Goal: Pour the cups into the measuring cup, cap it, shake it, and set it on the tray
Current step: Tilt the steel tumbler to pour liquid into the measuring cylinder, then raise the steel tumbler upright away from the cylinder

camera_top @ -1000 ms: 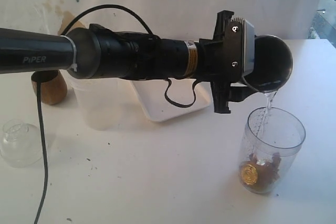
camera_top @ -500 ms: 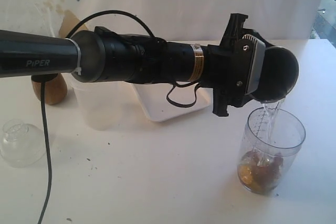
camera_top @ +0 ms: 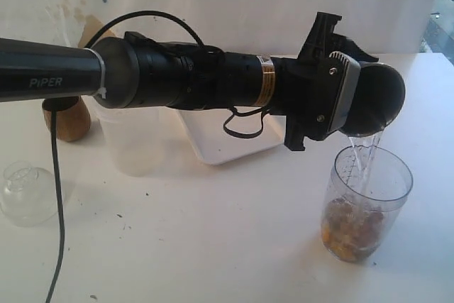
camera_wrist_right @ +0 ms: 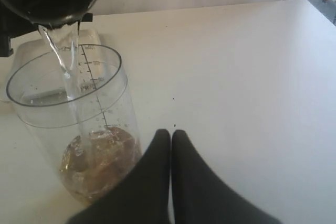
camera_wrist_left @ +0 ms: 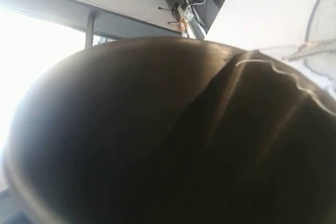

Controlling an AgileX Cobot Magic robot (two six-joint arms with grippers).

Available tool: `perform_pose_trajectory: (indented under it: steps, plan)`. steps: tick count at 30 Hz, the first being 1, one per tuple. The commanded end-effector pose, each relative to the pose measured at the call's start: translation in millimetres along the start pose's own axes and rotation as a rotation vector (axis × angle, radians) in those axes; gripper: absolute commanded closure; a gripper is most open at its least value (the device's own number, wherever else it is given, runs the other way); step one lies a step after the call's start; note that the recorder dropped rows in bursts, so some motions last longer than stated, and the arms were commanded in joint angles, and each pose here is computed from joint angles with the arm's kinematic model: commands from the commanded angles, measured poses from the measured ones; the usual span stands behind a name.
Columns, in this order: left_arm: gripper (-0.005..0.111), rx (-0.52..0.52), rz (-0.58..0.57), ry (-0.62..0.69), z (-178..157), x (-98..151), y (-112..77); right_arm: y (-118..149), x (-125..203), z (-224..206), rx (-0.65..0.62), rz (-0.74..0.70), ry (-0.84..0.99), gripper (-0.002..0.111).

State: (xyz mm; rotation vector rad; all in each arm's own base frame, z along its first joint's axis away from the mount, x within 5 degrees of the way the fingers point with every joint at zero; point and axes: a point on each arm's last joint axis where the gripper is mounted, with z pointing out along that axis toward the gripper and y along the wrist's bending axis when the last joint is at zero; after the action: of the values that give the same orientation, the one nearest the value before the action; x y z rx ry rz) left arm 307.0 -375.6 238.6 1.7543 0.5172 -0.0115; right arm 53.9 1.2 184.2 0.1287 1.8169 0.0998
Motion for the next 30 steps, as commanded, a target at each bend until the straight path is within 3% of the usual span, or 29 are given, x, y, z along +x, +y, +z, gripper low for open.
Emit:
perform_pose_trajectory:
  steps: [1,11,17,30]
  plan:
    - [0.107,-0.045,0.035,-0.026,-4.8,-8.5,14.7,0.0,1.2,0.1,-0.004,0.000,-0.002,0.108]
    - [0.107,-0.047,0.106,-0.027,-4.8,-8.7,14.7,0.0,1.2,0.1,-0.004,0.000,-0.002,0.108]
    - [0.107,-0.049,0.091,-0.027,-4.8,-8.7,15.0,0.0,1.2,0.1,-0.004,0.000,-0.002,0.108]
    - [0.107,-0.080,-0.496,-0.031,-5.3,-6.3,18.4,0.0,1.2,0.1,-0.004,0.000,-0.002,0.108]
